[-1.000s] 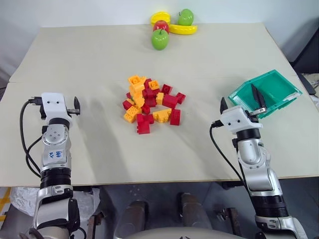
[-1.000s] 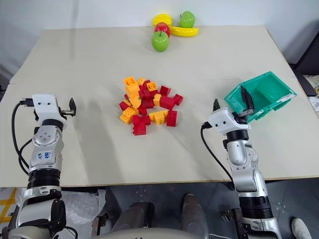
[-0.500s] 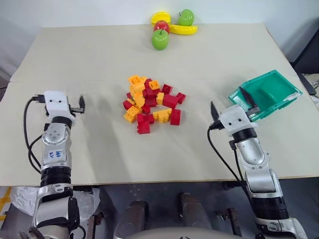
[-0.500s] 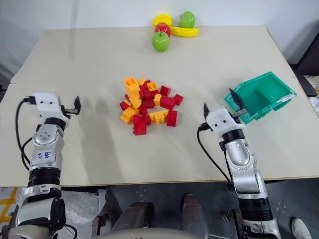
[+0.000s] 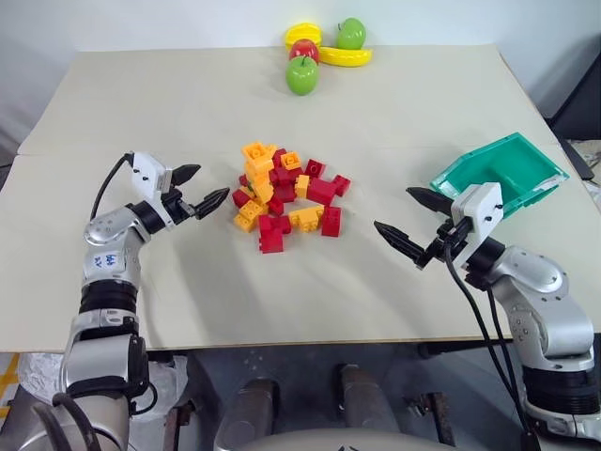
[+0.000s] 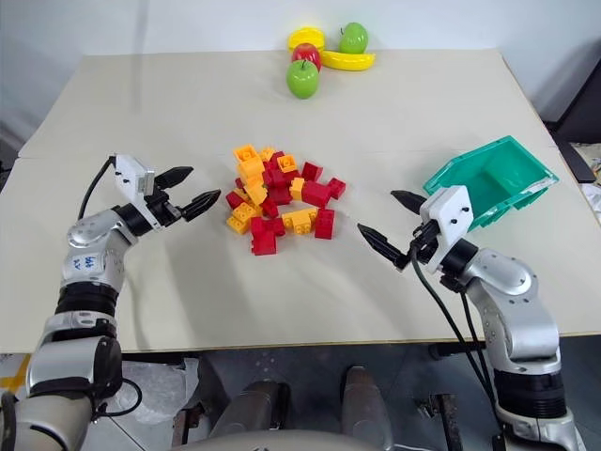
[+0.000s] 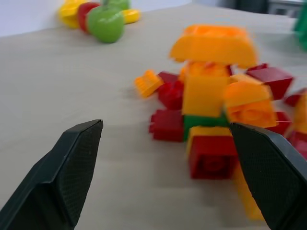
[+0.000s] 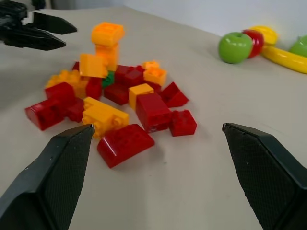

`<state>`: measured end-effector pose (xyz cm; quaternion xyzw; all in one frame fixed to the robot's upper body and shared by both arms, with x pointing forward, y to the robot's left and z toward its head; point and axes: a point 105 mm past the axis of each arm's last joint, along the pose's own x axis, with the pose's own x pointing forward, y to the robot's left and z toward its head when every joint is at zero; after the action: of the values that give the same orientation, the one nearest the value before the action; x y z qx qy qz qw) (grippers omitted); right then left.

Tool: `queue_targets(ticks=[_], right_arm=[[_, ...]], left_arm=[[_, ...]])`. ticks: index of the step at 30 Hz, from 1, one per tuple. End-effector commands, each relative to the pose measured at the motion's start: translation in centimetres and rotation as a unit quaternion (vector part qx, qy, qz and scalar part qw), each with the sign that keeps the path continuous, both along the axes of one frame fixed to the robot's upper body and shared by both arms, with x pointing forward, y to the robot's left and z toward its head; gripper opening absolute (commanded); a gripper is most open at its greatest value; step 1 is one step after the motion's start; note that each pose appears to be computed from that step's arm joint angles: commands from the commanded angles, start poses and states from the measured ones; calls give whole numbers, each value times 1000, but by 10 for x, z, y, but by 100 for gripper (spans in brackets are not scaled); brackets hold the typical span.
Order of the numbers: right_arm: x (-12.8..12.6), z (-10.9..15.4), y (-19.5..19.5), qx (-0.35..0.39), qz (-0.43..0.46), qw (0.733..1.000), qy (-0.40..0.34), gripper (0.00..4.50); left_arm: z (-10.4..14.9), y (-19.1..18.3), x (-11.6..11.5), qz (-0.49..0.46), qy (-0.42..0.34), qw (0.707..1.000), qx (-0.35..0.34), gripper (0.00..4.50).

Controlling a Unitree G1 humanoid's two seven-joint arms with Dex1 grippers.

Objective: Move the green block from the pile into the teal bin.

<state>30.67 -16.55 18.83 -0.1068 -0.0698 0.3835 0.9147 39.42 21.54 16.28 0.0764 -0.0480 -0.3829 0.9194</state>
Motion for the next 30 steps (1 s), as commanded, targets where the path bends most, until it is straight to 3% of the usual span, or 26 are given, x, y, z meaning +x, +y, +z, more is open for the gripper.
queue_targets(ticks=[1,12,17,21,30], right_arm=[[-4,20,-3,1,15,999,-30,450],[-15,21,-10,-14,51,998,-14,450],[-12,25,-13,-15,39,999,-27,450],[-12,29,-6,5,34,998,-47,450],[-16,37,-10,7,14,998,-65,450]], left_arm=[[22,4,1,-21,-32,999,11,363],[31,-6,24,-21,13,1000,4,12],[37,-18,39,13,2,1000,10,1],[31,-56,53,18,16,1000,5,1],[17,-103,34,-127,57,990,4,1]])
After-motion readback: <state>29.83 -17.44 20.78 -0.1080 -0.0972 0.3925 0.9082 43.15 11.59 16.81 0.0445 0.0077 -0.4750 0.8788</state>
